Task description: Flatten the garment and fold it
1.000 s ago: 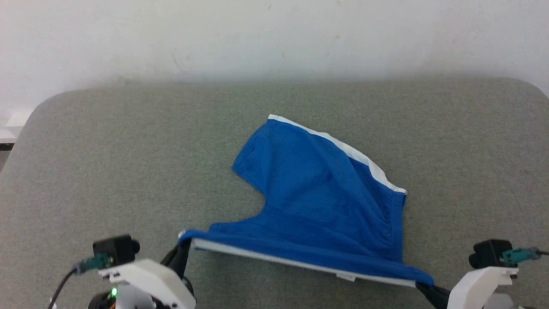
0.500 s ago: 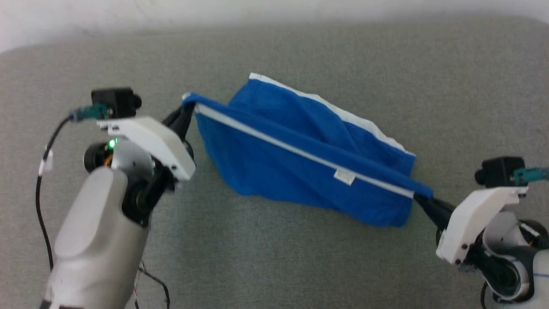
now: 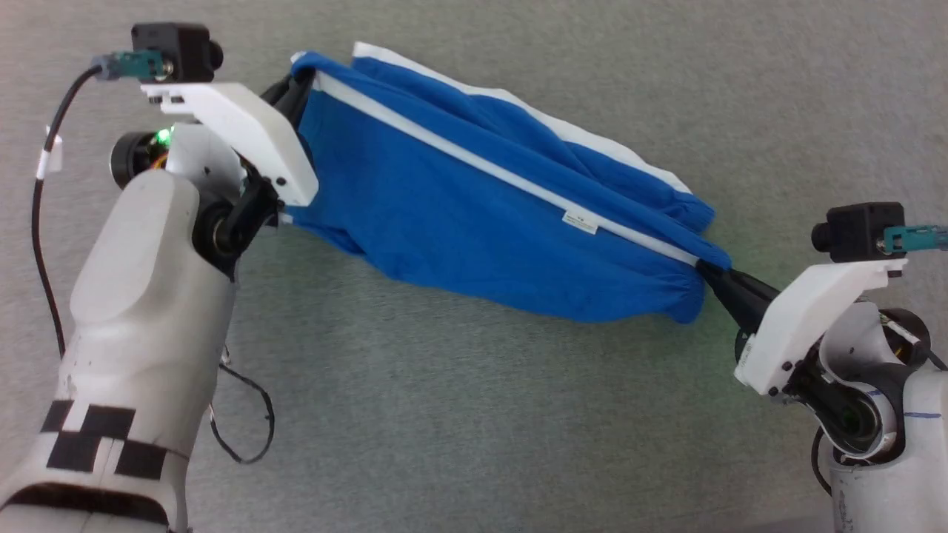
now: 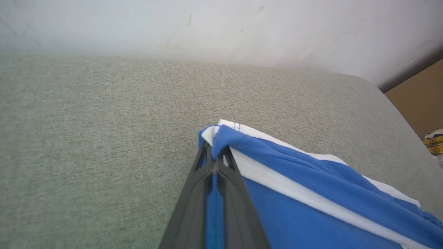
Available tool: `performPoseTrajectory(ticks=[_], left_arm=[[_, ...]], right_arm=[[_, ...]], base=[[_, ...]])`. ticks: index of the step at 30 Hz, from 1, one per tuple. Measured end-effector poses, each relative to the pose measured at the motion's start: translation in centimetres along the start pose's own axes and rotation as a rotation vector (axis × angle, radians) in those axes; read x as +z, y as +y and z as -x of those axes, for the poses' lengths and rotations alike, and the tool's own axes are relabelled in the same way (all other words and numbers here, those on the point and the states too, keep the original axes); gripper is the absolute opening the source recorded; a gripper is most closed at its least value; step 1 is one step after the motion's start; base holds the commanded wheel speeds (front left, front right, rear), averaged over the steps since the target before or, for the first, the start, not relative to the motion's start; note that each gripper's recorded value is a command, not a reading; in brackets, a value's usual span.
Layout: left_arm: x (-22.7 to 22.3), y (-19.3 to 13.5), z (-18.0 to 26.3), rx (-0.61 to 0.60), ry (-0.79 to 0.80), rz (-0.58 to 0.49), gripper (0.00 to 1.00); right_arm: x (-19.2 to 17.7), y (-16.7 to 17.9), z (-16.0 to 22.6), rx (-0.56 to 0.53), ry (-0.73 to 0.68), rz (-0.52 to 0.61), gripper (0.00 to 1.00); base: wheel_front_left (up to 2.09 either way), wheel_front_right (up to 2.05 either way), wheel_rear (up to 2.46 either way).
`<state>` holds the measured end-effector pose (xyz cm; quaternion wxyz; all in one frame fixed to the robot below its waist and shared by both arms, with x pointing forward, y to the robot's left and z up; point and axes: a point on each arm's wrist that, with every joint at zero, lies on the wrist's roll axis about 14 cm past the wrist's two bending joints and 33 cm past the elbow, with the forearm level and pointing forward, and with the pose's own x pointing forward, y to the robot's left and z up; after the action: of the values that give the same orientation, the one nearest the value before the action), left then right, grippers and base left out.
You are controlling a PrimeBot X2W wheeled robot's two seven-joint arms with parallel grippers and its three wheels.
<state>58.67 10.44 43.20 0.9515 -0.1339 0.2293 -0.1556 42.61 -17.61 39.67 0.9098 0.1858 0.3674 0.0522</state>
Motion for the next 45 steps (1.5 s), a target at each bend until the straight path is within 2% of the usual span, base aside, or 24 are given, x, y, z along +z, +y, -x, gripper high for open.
performPoseTrajectory(ticks=[7, 8, 9, 10, 11, 14, 21, 26, 32, 38, 45], left_arm=[[-1.4, -1.5, -3.0, -0.049, 0.03, -0.008, 0.0], [-1.6, -1.6, -3.3, -0.054, 0.037, -0.008, 0.0], [-1.8, -1.7, -3.5, -0.055, 0.041, -0.007, 0.0], [-2.0, -1.7, -3.7, -0.055, 0.047, -0.007, 0.15], [-2.1, -1.8, -3.7, -0.055, 0.049, -0.007, 1.0], [-1.7, -1.7, -3.6, -0.047, 0.029, -0.005, 1.0], [2.7, -2.1, -1.9, -0.052, -0.133, -0.044, 1.0], [7.7, -2.5, 1.5, -0.066, -0.354, -0.156, 1.0], [9.7, -1.6, 7.0, -0.041, -0.52, -0.256, 1.0], [10.0, 0.3, 13.0, 0.051, -0.629, -0.267, 1.0], [5.2, 3.7, 17.6, 0.188, -0.589, -0.218, 1.0]], right_arm=[[-0.6, -1.4, -0.1, -0.034, 0.001, -0.021, 0.0], [-0.7, -1.5, 0.0, -0.034, 0.0, -0.026, 0.12], [-0.7, -1.5, 0.0, -0.032, -0.003, -0.03, 0.49], [-0.8, -1.5, 0.0, -0.031, -0.005, -0.032, 1.0], [-0.8, -1.5, 0.0, -0.031, -0.009, -0.032, 1.0], [-0.4, -1.2, 0.4, -0.022, -0.033, -0.025, 1.0], [1.4, -0.2, 3.0, -0.047, -0.143, 0.087, 1.0], [1.4, -0.5, 6.0, -0.126, -0.171, 0.199, 1.0], [-0.2, -0.2, 7.9, -0.164, -0.106, 0.267, 1.0], [-0.9, 1.3, 7.1, -0.122, -0.061, 0.294, 1.0], [-0.8, 2.3, 4.3, -0.092, -0.011, 0.324, 1.0]], base=[[0.0, 0.0, 0.0], [0.0, 0.0, 0.0], [0.0, 0.0, 0.0], [0.0, 0.0, 0.0], [0.0, 0.0, 0.0], [0.0, 0.0, 0.0], [0.0, 0.0, 0.0], [0.0, 0.0, 0.0], [0.0, 0.0, 0.0], [0.0, 0.0, 0.0], [0.0, 0.0, 0.0]])
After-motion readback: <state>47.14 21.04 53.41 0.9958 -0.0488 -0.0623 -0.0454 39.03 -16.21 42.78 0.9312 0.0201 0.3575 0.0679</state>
